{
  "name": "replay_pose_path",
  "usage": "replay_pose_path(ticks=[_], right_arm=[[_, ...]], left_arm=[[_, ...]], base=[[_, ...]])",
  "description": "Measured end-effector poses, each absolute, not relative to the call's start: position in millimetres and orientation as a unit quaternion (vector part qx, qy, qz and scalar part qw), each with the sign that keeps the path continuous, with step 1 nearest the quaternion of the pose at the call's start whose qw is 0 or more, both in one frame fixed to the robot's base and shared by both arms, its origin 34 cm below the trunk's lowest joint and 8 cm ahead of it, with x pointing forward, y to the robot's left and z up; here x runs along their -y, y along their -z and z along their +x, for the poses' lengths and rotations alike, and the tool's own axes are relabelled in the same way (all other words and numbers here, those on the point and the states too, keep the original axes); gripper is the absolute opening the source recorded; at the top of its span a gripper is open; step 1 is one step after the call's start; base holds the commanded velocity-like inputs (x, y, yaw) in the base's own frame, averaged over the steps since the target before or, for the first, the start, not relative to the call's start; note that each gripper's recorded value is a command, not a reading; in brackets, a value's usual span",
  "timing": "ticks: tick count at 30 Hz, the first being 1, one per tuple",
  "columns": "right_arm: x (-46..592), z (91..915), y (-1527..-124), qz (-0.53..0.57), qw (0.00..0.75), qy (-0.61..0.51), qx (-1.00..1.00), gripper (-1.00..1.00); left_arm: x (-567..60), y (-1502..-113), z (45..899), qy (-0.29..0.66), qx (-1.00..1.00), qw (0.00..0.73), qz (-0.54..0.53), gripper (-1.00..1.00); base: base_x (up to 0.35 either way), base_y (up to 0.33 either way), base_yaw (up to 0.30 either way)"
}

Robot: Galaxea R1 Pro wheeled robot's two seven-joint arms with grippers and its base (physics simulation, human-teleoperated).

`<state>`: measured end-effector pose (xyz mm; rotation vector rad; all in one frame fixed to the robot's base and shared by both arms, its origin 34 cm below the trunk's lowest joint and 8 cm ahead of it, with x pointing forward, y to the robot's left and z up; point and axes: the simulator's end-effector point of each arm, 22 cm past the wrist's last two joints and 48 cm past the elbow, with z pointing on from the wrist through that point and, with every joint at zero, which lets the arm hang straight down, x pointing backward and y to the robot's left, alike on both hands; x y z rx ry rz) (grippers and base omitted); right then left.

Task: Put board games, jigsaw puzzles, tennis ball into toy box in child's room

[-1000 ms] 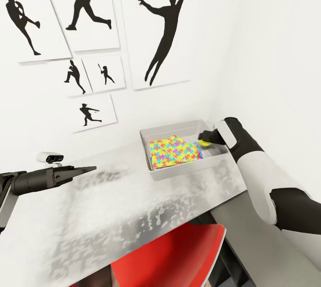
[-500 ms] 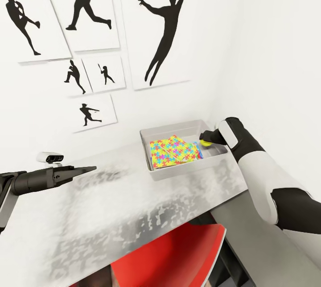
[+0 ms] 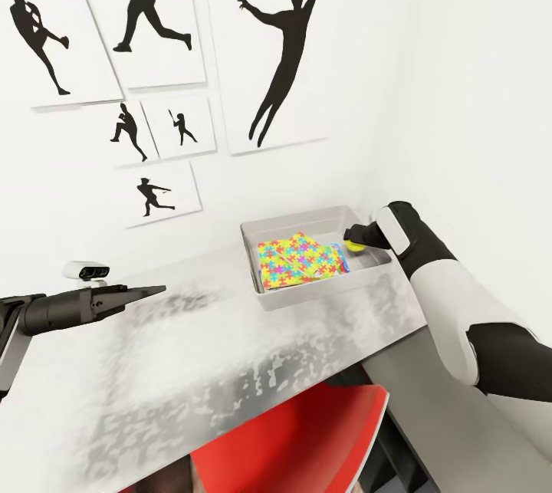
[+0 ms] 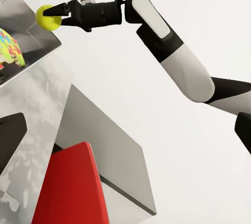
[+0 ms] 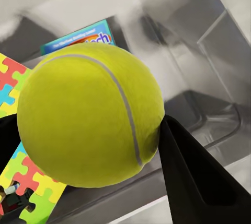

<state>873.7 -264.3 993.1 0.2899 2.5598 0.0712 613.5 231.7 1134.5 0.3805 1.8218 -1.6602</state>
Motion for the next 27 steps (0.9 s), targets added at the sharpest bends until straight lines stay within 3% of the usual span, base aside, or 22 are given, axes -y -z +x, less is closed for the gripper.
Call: replay_pose_path(ticks=[22, 23, 27], right_arm=[[274.6, 881.9, -1016.5, 0.109, 0.292, -0.002, -0.950, -1.00], [279.0, 880.9, -1016.6, 0.112, 0.291, 0.008, -0.950, 1.00], [287.3, 877.8, -1014.6, 0.120, 0.286, 0.025, -0.950, 1.00]], left_arm=[[-231.8, -1134.3, 613.6, 0.631, -0.693, 0.318, 0.144, 1.00], [-231.8, -1134.2, 613.6, 0.631, -0.693, 0.318, 0.144, 1.00], [-231.9, -1134.1, 613.6, 0.631, -0.693, 0.318, 0.144, 1.00]], base=[[0.000, 0.000, 0.000], [0.000, 0.000, 0.000], [0.000, 0.000, 0.000]])
